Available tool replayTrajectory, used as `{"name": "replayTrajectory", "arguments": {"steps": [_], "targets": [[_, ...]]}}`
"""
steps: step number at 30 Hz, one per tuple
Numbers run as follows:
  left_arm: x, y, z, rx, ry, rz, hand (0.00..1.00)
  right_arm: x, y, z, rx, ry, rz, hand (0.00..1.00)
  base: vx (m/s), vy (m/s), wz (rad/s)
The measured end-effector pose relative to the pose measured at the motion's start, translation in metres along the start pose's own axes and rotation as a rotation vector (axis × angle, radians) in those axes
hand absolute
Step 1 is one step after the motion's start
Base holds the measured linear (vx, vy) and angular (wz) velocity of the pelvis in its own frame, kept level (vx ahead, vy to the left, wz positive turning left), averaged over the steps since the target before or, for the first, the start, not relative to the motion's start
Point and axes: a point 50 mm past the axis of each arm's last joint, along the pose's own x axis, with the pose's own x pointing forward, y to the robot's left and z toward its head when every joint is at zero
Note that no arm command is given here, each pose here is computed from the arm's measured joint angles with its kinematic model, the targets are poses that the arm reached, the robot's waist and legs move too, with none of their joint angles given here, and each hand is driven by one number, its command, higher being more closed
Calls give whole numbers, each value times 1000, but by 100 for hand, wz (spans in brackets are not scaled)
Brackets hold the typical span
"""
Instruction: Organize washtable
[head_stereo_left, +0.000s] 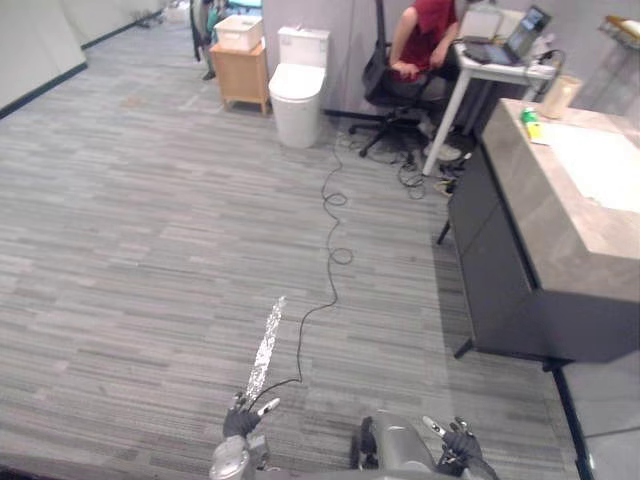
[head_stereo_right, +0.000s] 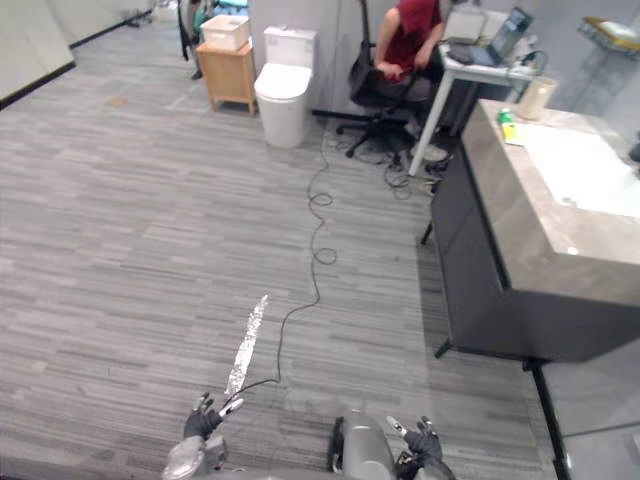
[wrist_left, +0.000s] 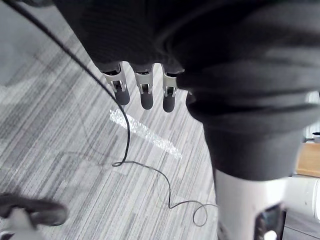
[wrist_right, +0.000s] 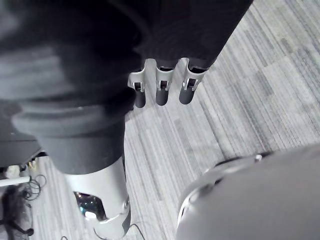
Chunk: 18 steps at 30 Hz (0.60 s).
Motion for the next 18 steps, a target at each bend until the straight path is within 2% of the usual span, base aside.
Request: {"name": "replayTrajectory", "arguments": {"steps": [2,6,10,14,18], "targets": [[-1,-1,-5,17,21,-13,0,-3,-14,-13,-25,55,-27,0,565,-87,86],[-2,6,-7,20,25,13,0,-2,-23,-7,-37,38,-49,0,626,-141,31],[-10,36,-25,-57,74,136,0,-1,-22,-4,-67,41,-46,0,565,0,-91],[-9,41,-17,-63,36,154,0,2,-11,2,-115,21,-25,0,389,156,-72],[-7,40,-12,-47,21,148,0,2,-3,4,-173,7,1,0,320,336,-76]]}}
